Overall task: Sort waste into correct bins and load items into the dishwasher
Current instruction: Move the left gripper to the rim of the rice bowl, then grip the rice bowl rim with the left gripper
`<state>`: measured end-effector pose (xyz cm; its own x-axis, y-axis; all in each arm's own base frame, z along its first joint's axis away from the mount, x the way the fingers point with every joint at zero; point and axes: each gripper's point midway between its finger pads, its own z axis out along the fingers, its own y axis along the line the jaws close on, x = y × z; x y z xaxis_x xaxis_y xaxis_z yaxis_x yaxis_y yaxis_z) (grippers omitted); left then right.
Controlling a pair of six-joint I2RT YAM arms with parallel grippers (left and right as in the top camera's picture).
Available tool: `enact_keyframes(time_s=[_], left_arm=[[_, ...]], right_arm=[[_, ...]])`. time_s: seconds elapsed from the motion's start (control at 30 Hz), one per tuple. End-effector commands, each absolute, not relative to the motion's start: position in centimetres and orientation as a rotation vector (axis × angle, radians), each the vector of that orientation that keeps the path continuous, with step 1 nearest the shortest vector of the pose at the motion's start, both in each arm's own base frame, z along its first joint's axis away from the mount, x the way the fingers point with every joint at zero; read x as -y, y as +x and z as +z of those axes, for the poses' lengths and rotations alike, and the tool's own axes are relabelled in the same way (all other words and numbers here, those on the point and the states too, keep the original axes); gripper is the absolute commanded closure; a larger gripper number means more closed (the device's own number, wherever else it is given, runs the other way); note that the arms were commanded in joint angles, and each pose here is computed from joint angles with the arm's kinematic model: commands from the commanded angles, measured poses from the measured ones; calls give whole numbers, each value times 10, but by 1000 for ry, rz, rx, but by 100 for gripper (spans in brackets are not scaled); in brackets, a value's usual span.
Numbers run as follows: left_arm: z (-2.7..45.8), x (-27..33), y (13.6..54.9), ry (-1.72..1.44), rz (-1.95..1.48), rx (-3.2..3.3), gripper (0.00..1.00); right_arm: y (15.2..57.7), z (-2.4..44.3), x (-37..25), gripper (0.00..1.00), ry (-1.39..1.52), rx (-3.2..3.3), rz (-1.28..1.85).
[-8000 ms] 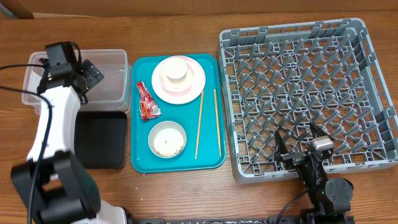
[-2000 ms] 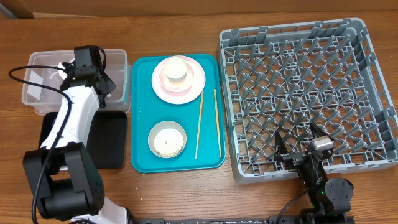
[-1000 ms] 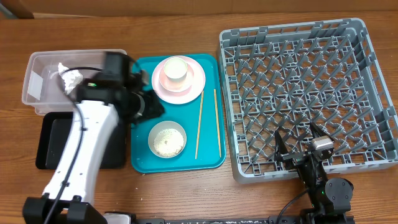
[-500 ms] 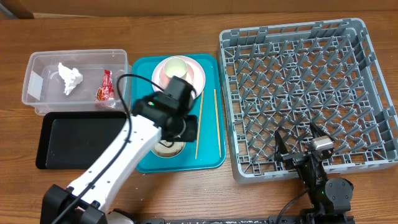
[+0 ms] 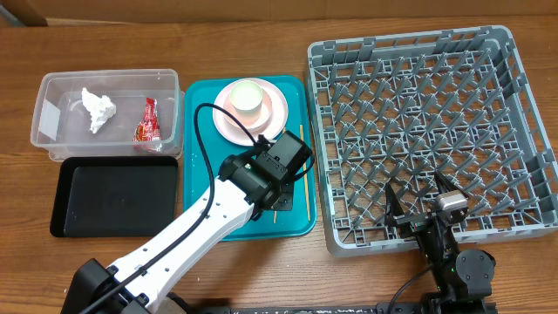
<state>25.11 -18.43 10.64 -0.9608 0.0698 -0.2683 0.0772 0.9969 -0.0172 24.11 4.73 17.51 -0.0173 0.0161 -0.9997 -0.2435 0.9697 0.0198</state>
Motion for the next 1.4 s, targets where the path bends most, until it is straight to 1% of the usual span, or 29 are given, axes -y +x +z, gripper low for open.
enact_keyframes(time_s=[0.0, 0.27, 0.67, 1.03, 1.23, 1.37], left_arm=[[96, 169, 251, 13, 63, -2853, 73], [71, 164, 243, -25, 61, -2871, 67], [46, 162, 245, -34, 40, -2831, 67], [44, 156, 257, -51, 82, -2757, 65], [42, 158, 259, -51, 65, -2744, 67], [42, 158, 259, -44, 66, -2745, 71]], right_arm=[[241, 173, -47, 0, -181, -1573, 209], [241, 173, -47, 0, -181, -1573, 209], [241, 173, -47, 0, -182, -1573, 209], [241, 173, -47, 0, -182, -1574, 209], [241, 173, -47, 0, -181, -1574, 209], [241, 173, -47, 0, -181, -1573, 209]])
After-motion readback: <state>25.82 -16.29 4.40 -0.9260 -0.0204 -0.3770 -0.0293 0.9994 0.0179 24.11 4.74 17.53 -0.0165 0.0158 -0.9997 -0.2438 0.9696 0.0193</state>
